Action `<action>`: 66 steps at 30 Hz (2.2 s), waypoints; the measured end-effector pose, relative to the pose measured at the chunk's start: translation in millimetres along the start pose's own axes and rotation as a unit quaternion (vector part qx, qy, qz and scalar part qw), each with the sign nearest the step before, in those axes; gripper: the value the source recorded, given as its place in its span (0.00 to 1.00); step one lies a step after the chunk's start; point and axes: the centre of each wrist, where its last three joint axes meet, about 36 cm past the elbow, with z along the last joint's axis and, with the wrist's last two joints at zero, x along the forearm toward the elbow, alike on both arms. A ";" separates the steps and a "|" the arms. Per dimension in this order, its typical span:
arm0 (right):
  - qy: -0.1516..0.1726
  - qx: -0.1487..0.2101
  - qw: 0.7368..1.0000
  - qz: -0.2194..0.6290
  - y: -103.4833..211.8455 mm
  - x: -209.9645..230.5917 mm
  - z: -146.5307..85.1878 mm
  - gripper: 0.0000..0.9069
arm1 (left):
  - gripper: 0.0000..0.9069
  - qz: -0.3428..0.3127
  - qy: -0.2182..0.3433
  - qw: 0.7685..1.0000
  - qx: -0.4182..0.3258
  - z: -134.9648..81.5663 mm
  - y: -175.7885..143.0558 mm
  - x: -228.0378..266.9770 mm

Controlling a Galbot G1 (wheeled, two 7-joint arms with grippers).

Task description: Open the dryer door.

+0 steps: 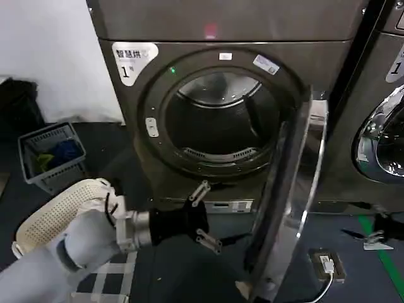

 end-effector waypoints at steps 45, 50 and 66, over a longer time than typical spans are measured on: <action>0.305 -0.073 0.738 0.597 215.3 306.6 79.5 1.00 | 1.00 0.060 -0.086 0.994 0.031 7.2 -9.8 -109.7; 0.355 -0.056 0.689 0.629 242.5 322.6 75.5 1.00 | 1.00 0.066 -0.090 0.993 0.033 9.3 -9.5 -121.9; 0.483 -0.100 0.566 0.660 284.9 345.6 57.6 1.00 | 1.00 0.072 -0.088 0.993 0.041 25.3 -3.3 -169.1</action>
